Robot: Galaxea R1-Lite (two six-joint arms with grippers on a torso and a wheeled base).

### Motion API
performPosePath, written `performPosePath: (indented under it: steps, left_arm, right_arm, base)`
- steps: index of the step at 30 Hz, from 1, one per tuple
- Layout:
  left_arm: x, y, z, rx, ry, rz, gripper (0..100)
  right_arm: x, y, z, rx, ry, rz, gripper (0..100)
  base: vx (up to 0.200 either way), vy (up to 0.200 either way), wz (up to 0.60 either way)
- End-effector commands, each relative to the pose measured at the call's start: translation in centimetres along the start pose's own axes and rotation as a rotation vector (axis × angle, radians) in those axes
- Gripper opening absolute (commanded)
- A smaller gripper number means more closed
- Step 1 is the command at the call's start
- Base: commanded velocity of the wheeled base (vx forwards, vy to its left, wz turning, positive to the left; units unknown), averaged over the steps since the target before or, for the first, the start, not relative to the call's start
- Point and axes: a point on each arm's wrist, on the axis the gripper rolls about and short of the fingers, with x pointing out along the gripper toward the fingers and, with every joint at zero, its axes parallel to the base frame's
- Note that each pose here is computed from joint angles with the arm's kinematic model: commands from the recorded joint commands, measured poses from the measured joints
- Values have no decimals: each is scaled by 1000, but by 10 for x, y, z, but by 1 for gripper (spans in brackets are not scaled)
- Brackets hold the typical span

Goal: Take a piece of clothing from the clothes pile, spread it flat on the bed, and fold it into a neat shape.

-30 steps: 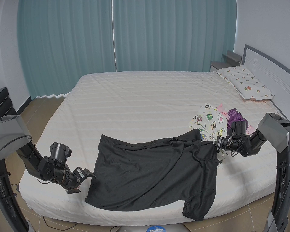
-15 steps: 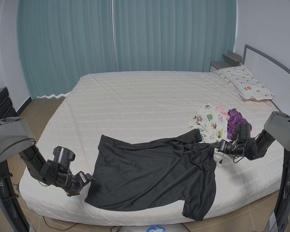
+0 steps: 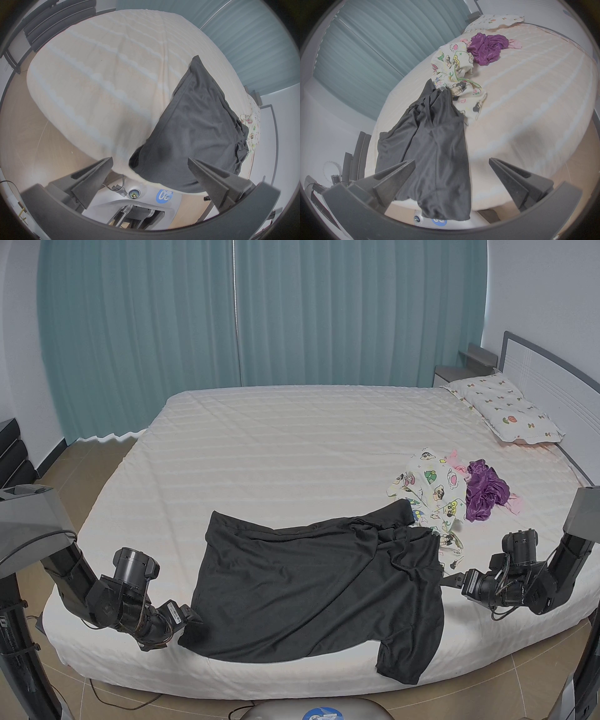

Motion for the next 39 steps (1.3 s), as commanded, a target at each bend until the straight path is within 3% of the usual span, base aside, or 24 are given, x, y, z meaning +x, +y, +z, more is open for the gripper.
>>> performPosePath:
  steps: [1, 8, 11, 20, 21, 25, 27, 31, 39]
  left_arm:
    - [3, -3, 2, 1, -22, -18, 100]
    - [13, -18, 4, -6, -101, -39, 100]
    - [31, -25, -4, 24, -140, 34, 100]
    - [47, -34, -7, 54, -176, 73, 100]
    - [51, -34, -7, 57, -175, 80, 0]
    - [53, -36, -4, 52, -200, 90, 0]
    - [54, -34, -2, 42, -206, 101, 0]
    - [51, -28, 2, 17, -211, 109, 0]
    - [49, -18, 9, -18, -210, 123, 0]
  right_arm:
    - [-5, -2, -17, 5, 34, 1, 100]
    - [-1, 10, -17, 65, 31, 33, 100]
    - [3, 10, -20, 59, 35, 35, 100]
    - [8, 6, -24, 51, 40, 21, 100]
    - [10, 6, -25, 47, 46, 19, 100]
    - [18, 3, -33, 37, 81, 5, 100]
    - [31, 4, -39, -10, 95, 5, 100]
    - [54, 8, -45, -58, 69, -20, 100]
    - [67, 14, -44, -77, 62, -12, 100]
  base:
    - [0, 0, 0]
    - [0, 0, 0]
    - [0, 0, 0]
    - [0, 0, 0]
    - [0, 0, 0]
    - [0, 0, 0]
    - [0, 0, 0]
    - [0, 0, 0]
    - [0, 0, 0]
